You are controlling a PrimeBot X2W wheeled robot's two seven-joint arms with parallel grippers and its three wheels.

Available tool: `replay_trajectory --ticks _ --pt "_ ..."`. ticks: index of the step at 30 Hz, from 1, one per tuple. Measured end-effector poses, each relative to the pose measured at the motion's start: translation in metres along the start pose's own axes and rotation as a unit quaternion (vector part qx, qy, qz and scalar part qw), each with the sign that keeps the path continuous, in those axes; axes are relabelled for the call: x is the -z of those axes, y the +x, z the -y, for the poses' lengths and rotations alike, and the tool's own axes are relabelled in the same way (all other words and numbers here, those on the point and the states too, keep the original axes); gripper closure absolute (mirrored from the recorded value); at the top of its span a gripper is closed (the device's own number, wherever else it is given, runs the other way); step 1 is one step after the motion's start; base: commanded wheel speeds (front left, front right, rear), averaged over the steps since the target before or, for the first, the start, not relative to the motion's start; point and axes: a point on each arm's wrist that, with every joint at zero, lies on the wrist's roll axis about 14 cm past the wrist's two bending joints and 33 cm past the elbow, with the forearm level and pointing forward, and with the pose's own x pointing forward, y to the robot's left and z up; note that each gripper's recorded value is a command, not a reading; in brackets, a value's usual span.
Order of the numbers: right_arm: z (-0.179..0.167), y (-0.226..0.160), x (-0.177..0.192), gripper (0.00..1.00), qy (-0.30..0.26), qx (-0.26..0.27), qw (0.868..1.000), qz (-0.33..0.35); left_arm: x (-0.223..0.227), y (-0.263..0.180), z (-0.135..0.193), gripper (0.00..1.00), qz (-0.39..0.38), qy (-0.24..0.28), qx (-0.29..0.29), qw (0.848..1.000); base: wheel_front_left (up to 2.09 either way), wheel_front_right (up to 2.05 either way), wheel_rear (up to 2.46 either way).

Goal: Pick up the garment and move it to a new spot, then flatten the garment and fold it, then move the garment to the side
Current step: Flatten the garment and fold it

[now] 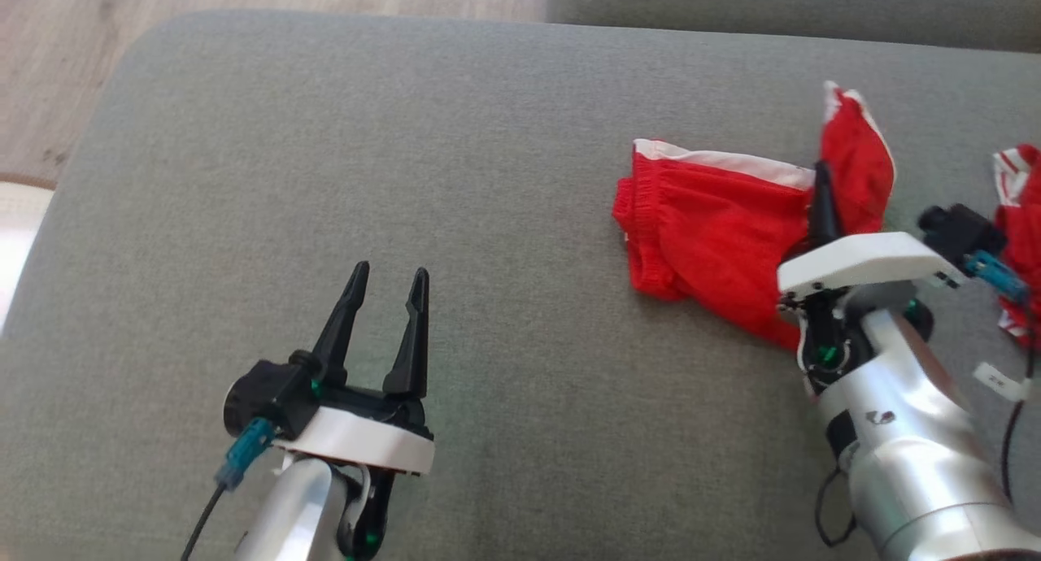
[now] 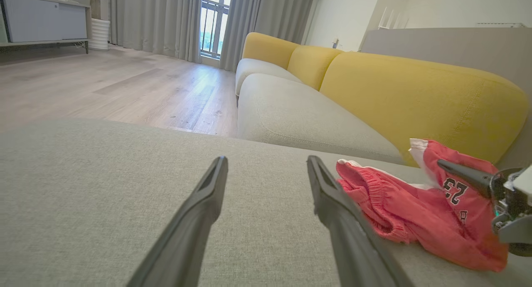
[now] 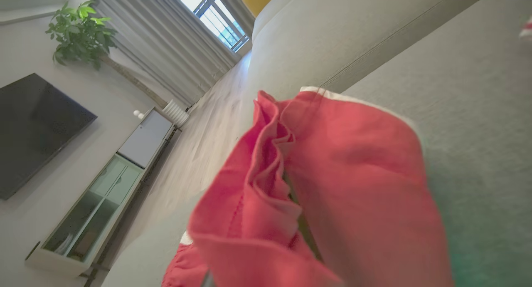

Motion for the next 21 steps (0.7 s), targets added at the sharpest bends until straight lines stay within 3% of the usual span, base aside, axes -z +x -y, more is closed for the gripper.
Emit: replay_trajectory --ticks 9,21 --pt "-0.059 0.007 0.034 1.0 -0.013 -0.086 0.995 -0.05 0.002 -0.009 -0.01 0.0 -0.004 -0.002 -0.019 1.0 0.0 0.0 0.0" --pt "-0.095 -0.01 0.08 1.0 -0.05 -0.151 0.98 -0.118 0.0 -0.015 -0.017 0.0 -0.002 0.0 -0.03 1.0 0.0 0.0 0.0"
